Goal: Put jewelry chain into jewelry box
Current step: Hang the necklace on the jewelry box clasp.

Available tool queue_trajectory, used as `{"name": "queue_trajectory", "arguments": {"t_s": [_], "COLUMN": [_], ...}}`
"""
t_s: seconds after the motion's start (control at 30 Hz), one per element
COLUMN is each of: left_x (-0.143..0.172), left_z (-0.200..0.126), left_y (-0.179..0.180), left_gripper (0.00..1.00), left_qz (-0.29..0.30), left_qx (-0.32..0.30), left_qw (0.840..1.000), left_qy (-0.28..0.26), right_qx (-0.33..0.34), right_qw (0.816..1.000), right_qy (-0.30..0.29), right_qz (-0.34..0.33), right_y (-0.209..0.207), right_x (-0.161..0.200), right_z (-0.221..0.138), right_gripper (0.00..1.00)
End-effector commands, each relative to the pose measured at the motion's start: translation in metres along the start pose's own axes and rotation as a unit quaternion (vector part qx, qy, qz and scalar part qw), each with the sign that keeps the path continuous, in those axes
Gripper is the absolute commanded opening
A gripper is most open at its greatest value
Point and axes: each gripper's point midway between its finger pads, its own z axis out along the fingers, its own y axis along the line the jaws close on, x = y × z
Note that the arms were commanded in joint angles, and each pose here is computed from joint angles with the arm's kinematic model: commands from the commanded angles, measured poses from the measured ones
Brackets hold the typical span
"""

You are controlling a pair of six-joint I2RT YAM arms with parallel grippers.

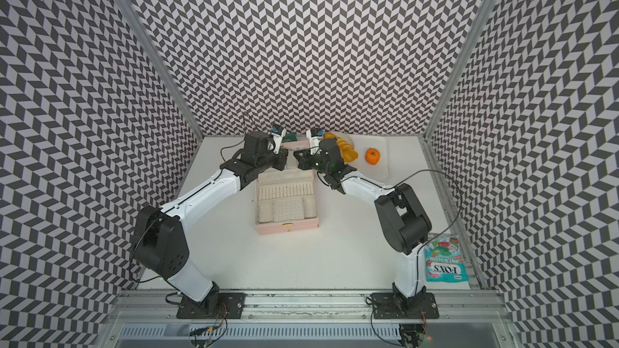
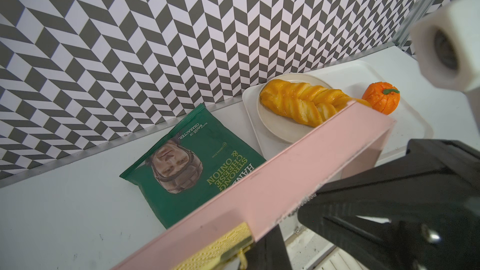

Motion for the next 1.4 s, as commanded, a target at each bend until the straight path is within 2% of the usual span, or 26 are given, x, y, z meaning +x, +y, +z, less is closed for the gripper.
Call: {"name": "queue_trajectory", "arguments": {"t_s": [0.0,0.37,0.87,1.37], "left_x": [-0.005,0.006,-0.012,-0.005], "left_z": [-0.001,-0.002,0.003,0.000], "left_y": [0.007,0.004,-0.002,-0.004], "left_gripper": [0.00,0.00,0.00,0.00], "left_qz": [-0.010,-0.016,-0.036,-0.033], "left_qx": [-0.005,0.002,0.021,0.025], "left_qw": [1.000,1.000,0.999,0.999], "left_qy": [-0.003,0.007,0.005,0.013], "right_qx": [0.013,0.011,0.001,-0.011], "right_qw": [1.000,1.000,1.000,0.999], "right_qy": [0.000,0.011,0.000,0.017], "right_qz": [0.006,0.008,0.023,0.025], "right_y": [-0.013,-0.013,0.001,0.006], "right_x": [0.000,0.011,-0.014,-0.007], "right_z": [0.004,0.004,0.008,0.007], "right_gripper": [0.00,0.00,0.00,0.00]}}
